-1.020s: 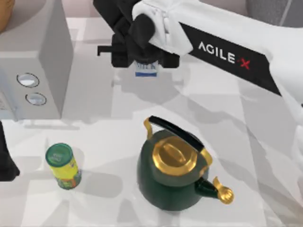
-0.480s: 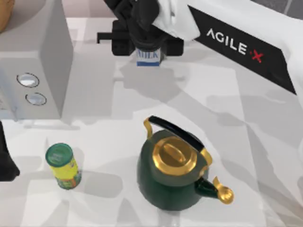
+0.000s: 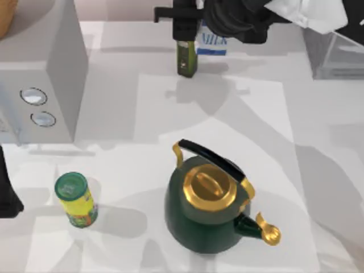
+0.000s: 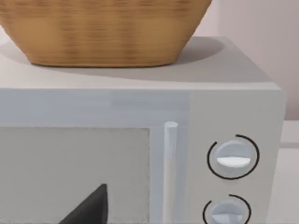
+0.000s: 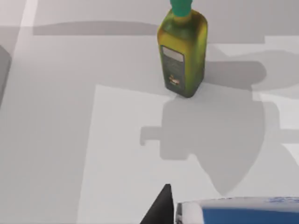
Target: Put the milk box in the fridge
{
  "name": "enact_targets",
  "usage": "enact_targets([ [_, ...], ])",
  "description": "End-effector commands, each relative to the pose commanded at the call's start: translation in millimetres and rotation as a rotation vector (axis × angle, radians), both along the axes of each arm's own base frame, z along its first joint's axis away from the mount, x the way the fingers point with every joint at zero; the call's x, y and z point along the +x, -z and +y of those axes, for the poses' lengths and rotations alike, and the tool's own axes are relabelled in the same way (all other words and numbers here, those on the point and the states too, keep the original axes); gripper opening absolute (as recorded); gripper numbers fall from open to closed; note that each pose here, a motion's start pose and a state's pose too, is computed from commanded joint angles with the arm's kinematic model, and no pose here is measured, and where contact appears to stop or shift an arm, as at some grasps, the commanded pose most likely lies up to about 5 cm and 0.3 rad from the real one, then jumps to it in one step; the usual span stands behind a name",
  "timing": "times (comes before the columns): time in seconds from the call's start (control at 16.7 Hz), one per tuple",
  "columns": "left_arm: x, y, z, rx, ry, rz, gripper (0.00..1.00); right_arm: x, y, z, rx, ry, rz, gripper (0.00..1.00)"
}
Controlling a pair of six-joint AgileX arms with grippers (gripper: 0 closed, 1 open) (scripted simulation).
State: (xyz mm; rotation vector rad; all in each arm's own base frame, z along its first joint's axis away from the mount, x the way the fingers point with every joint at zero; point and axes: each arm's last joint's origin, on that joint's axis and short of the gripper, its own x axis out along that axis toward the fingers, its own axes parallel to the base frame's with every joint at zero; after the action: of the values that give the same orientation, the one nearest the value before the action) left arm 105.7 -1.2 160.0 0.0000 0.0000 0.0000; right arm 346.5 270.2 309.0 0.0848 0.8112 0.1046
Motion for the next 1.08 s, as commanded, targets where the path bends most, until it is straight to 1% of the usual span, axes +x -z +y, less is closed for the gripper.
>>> enact_targets([
  [0.12, 0, 0, 0, 0.0, 0.0, 0.0, 1.0, -21, -24, -44, 0.056, -0.01, -0.069, 0.0],
  [0.24, 0, 0, 0, 0.0, 0.0, 0.0, 1.0, -54, -45, -94, 0.112, -0.015, -0.166, 0.0],
  [0.36, 0, 0, 0, 0.0, 0.0, 0.0, 1.0, -95, -52, -141, 0.153, -0.016, -0.279, 0.0],
  [0.48, 0, 0, 0, 0.0, 0.0, 0.0, 1.0, -134, -45, -181, 0.17, -0.011, -0.397, 0.0],
  [0.6, 0, 0, 0, 0.0, 0.0, 0.0, 1.0, -169, -24, -211, 0.159, -0.002, -0.508, 0.0],
  [0.78, 0, 0, 0, 0.0, 0.0, 0.0, 1.0, -211, 27, -242, 0.103, 0.022, -0.64, 0.0],
  [0.9, 0, 0, 0, 0.0, 0.0, 0.0, 1.0, -227, 65, -254, 0.051, 0.043, -0.703, 0.0],
  [1.08, 0, 0, 0, 0.0, 0.0, 0.0, 1.0, -238, 114, -264, -0.023, 0.074, -0.768, 0.0],
])
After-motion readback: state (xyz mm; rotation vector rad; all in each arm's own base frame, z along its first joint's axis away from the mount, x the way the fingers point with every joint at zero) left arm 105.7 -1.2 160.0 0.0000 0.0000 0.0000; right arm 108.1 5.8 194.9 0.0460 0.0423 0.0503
